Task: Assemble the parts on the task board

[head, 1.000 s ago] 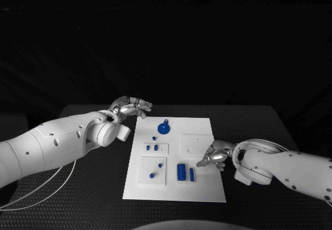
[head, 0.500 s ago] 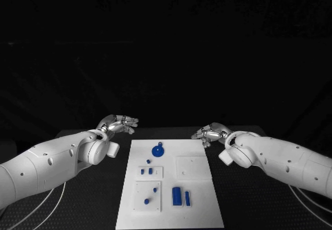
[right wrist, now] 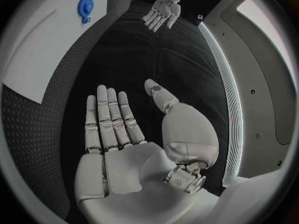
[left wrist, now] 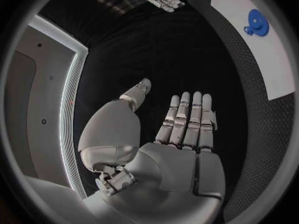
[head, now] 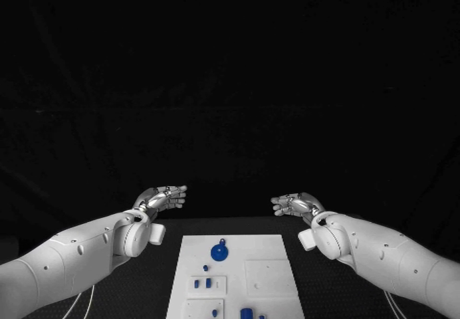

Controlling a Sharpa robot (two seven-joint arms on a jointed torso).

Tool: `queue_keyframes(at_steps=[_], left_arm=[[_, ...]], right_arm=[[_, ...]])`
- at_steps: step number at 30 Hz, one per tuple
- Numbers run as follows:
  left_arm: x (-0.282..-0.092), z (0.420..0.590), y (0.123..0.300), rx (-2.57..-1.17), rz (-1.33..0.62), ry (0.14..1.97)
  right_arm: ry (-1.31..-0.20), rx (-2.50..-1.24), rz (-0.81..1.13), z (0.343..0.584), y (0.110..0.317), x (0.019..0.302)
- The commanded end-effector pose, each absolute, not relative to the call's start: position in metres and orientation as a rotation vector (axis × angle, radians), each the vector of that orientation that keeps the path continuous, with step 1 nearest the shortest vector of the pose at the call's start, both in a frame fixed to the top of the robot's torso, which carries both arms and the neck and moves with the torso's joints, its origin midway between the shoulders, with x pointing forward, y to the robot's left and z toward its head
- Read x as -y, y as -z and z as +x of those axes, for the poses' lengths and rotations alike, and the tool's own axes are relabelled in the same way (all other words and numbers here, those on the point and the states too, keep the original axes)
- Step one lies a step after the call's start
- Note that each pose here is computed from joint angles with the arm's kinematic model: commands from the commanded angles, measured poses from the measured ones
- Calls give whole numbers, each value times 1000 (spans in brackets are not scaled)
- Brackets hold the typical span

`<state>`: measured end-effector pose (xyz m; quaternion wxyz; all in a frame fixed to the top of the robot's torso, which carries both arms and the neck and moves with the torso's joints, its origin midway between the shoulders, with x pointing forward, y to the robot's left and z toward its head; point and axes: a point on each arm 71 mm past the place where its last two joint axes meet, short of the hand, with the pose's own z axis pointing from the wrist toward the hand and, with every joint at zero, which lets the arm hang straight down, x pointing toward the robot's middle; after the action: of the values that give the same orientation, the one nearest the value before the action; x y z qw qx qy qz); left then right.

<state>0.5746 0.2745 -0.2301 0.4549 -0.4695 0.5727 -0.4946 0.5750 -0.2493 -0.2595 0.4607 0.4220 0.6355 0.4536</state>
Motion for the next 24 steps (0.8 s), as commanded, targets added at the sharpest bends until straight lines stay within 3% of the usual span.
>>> queue_keyframes(at_steps=[1,11,24], left_arm=[[-275,575,230,-1410,-1159,1224],[-258,558,234,-1373,-1171,1231],[-207,490,232,-1255,-1202,1234]], right_arm=[[-1122,-1561,1040,575,259,249],[-1162,-1490,1060,562,255,238],[-1232,-1287,1154,502,236,206]])
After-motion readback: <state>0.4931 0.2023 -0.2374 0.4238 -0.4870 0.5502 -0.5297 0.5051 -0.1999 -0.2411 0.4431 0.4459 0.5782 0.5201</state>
